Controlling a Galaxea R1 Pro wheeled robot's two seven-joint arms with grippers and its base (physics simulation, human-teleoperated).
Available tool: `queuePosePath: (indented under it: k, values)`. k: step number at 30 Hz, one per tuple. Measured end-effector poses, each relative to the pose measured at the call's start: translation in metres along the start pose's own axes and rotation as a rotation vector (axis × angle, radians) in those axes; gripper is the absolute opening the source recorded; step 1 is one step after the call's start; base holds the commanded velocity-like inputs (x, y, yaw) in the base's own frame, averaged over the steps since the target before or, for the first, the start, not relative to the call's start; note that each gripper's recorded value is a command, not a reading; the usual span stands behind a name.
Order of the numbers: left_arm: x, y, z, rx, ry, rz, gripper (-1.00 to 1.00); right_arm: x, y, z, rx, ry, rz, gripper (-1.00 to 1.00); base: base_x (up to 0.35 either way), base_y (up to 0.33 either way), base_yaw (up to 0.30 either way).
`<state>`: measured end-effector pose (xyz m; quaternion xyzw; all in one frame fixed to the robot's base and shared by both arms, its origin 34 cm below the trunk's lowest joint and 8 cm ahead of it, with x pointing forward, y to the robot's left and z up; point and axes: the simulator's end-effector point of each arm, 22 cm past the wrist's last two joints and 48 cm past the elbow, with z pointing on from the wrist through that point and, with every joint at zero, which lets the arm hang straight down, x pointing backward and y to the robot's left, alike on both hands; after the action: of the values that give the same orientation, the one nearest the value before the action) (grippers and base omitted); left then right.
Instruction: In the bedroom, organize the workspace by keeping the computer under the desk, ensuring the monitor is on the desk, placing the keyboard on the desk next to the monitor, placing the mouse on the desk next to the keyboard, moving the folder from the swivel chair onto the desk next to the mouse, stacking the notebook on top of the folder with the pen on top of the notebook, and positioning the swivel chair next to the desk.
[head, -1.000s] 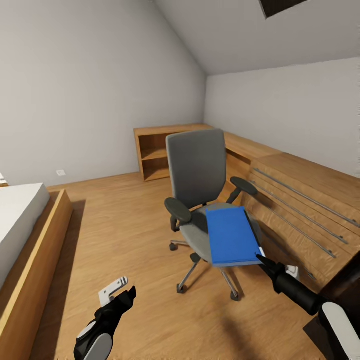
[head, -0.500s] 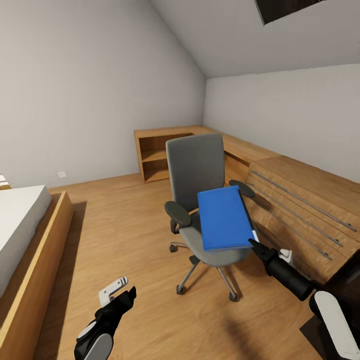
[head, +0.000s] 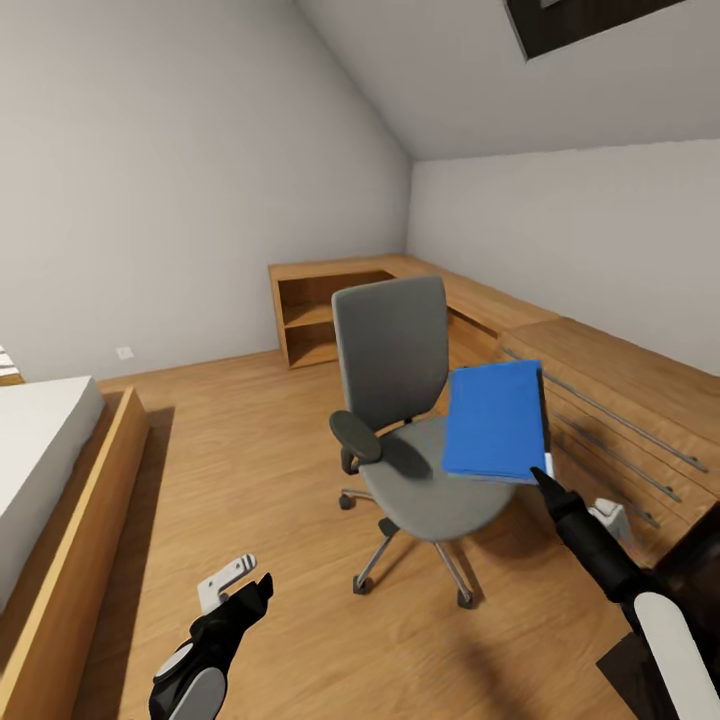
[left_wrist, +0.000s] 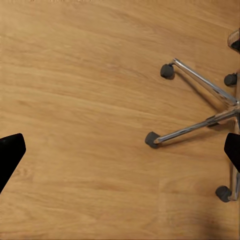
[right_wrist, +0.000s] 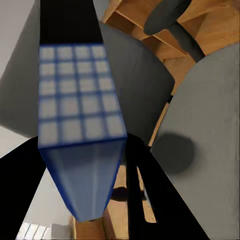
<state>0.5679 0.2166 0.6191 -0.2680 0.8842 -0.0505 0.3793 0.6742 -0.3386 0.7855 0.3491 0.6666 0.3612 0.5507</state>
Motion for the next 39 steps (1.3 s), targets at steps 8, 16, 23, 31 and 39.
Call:
queuePosePath:
  k: [8,16,23,31,39]
  values:
    - [-0.008,-0.009,-0.011,0.006,0.006,0.008,1.00,-0.032,-0.007,-0.016,0.141,-0.311,-0.032,-1.00,0.000,0.000,0.000]
    - [-0.016,-0.017,-0.021,0.012,0.009,0.016,1.00,-0.040,0.007,-0.019,0.145,-0.336,-0.017,-1.00,0.000,0.000,0.000]
    - [-0.018,-0.028,-0.032,0.027,0.017,0.035,1.00,-0.045,0.019,-0.020,0.132,-0.337,0.044,-1.00,0.000,0.000,-0.026]
    - [-0.028,-0.034,-0.041,0.031,0.019,0.035,1.00,-0.053,0.029,-0.023,0.126,-0.345,0.111,-1.00,0.000,0.000,-0.255]
    - [-0.038,-0.039,-0.051,0.032,0.020,0.034,1.00,-0.062,0.041,-0.024,0.124,-0.349,0.113,-1.00,0.000,0.000,-0.266]
